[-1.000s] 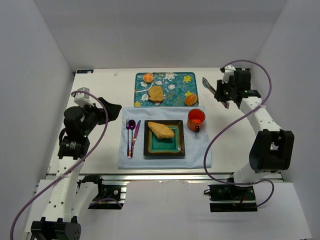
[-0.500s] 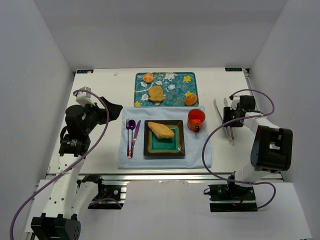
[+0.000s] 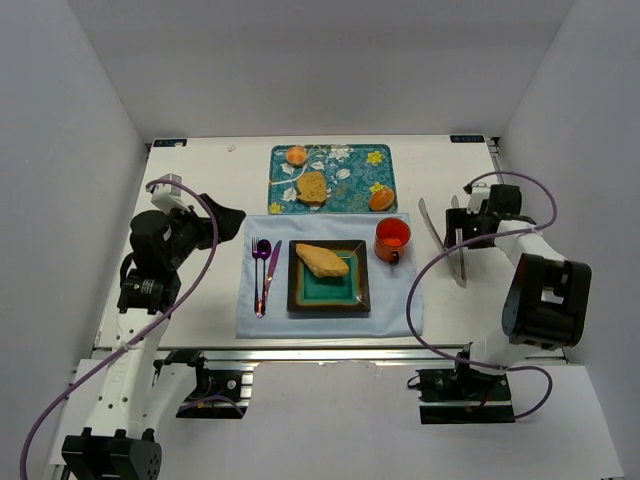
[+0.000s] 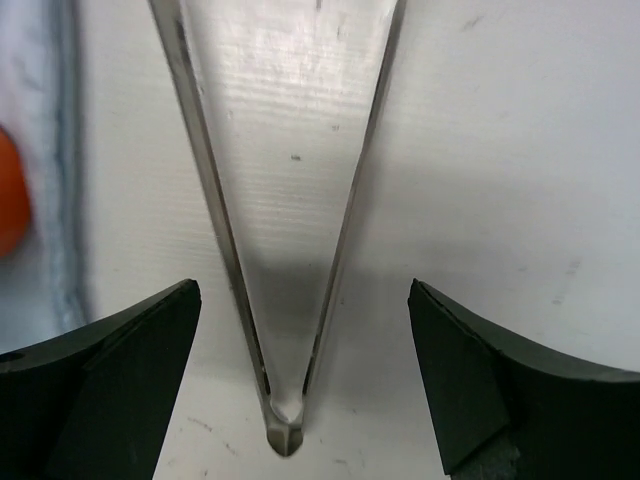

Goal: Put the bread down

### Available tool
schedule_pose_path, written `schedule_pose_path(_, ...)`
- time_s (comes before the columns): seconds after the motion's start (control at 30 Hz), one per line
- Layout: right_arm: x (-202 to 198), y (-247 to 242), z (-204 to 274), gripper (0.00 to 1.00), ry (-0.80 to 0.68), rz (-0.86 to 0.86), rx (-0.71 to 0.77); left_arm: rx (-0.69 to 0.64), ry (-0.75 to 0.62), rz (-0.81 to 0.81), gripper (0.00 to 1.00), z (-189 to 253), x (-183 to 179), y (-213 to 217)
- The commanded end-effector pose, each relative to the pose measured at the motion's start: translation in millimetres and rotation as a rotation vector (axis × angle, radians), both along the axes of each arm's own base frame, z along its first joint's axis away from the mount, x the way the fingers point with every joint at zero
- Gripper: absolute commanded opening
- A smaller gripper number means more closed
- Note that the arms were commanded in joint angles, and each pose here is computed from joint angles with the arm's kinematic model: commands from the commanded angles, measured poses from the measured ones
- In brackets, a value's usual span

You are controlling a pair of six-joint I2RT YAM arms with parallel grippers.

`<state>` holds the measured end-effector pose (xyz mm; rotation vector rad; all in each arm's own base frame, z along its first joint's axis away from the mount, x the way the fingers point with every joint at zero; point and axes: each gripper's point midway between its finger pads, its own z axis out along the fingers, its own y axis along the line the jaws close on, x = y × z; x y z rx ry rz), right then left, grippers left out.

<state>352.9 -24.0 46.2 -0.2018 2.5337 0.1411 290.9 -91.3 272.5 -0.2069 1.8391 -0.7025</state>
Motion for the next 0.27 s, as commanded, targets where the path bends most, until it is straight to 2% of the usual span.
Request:
schedule_pose_path(0.0,27,2,84,0.90,-0.211,0.053,-0.007,0.006,-0.014,0.013,0.95,6,-3,3)
schedule_pose_path(0.1,39,4,139,0.89,-0.300,0.004,0.028,0.012,-0.011,0.013,0.95,7,-2,3)
schedule_pose_path(0.23,50,24,198,0.89,-0.412,0.042,0.140,0.024,-0.017,0.000,0.95,13,1,2)
